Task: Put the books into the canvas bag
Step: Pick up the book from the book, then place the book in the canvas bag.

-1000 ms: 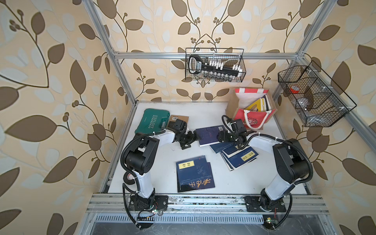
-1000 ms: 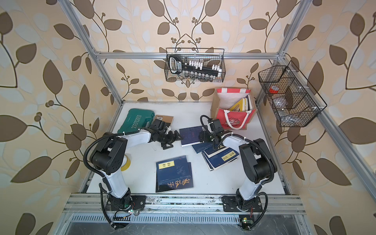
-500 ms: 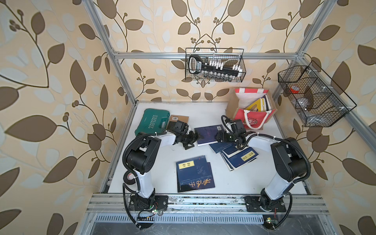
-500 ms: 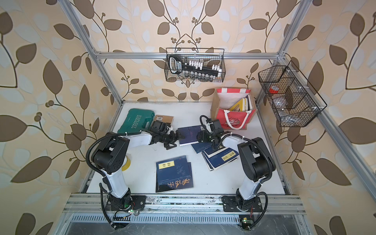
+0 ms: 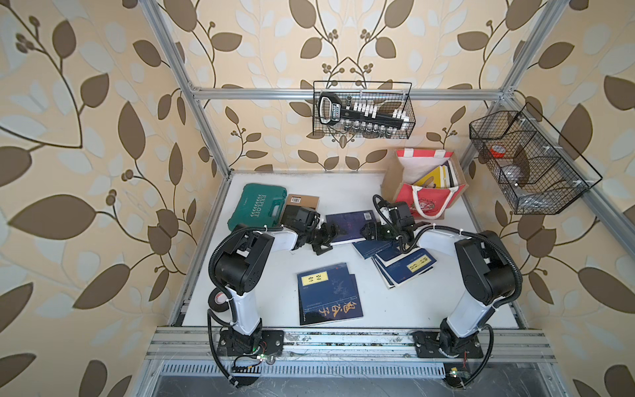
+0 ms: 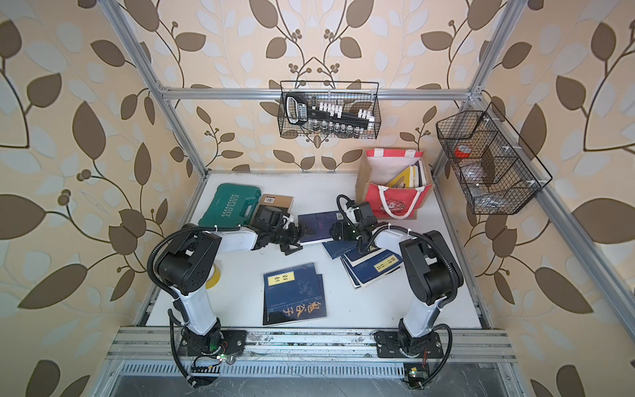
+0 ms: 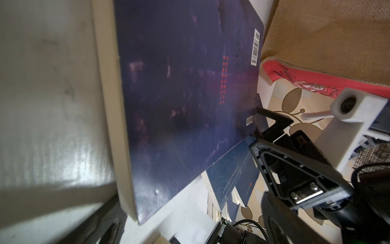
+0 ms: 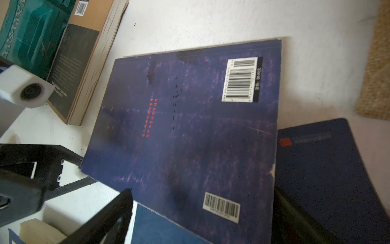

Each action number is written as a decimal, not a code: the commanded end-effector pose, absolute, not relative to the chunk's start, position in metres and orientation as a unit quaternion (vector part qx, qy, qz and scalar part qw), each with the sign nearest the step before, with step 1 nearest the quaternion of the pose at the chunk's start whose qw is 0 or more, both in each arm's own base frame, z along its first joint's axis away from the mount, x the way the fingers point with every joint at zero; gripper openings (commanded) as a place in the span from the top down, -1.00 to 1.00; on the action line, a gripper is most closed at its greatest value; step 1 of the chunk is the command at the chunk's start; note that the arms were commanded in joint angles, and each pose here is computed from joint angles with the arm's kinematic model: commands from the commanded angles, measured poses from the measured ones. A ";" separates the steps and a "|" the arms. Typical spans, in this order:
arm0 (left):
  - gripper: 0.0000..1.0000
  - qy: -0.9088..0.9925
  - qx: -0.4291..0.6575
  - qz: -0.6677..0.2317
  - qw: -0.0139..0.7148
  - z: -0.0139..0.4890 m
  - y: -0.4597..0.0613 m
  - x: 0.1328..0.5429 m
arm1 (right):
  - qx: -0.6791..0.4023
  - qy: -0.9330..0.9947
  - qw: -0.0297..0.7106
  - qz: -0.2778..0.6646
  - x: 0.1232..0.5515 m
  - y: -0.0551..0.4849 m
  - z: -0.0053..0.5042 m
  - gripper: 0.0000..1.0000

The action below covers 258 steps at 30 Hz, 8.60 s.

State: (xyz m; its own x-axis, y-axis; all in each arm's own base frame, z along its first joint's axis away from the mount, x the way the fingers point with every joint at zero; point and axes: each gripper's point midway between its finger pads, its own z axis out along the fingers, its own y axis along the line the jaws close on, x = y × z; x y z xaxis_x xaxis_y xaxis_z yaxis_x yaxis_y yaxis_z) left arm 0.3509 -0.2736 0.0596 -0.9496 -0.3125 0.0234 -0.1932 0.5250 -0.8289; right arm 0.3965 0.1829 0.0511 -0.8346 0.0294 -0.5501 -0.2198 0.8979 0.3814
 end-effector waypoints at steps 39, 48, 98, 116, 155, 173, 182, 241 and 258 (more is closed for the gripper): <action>0.99 0.877 -0.172 -0.424 0.145 0.064 -0.228 0.384 | -0.123 0.933 0.261 0.214 0.372 0.213 0.042 -0.97; 1.00 0.889 -0.142 -0.398 0.174 0.113 -0.218 0.378 | -0.149 0.887 0.395 0.185 0.371 0.214 0.106 -0.97; 1.00 0.849 -0.040 -0.467 0.243 0.306 -0.230 0.306 | -0.349 0.735 0.573 0.095 0.321 0.361 0.204 0.84; -0.98 0.818 0.023 -0.488 0.303 0.351 -0.198 0.308 | -0.336 0.660 0.515 0.432 0.286 0.291 0.284 1.00; 0.05 0.721 0.219 -0.595 0.279 0.360 -0.213 0.240 | -0.343 0.622 0.344 0.615 0.262 0.304 0.328 1.00; 0.70 0.724 0.247 -0.588 0.261 0.353 -0.215 0.227 | -0.351 0.617 0.302 0.636 0.258 0.306 0.346 -0.09; 0.69 0.731 0.258 -0.579 0.254 0.348 -0.219 0.221 | -0.348 0.651 0.280 0.613 0.267 0.313 0.338 0.65; -0.98 0.807 0.179 -0.477 0.299 0.312 -0.196 0.252 | 0.062 0.635 0.770 0.009 0.491 -0.046 0.447 1.00; -0.98 0.805 0.174 -0.482 0.298 0.312 -0.195 0.254 | 0.105 0.646 0.756 0.001 0.484 -0.058 0.346 1.00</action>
State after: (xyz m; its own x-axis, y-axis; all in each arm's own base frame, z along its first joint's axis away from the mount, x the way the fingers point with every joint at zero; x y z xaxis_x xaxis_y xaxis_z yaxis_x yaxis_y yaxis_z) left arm 0.2518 -0.1962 0.3072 -0.7757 0.0021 -0.6311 0.5518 0.4876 -0.6766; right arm 0.4878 -0.0533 0.3089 0.0090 0.1452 -0.9894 0.1264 0.9813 0.1451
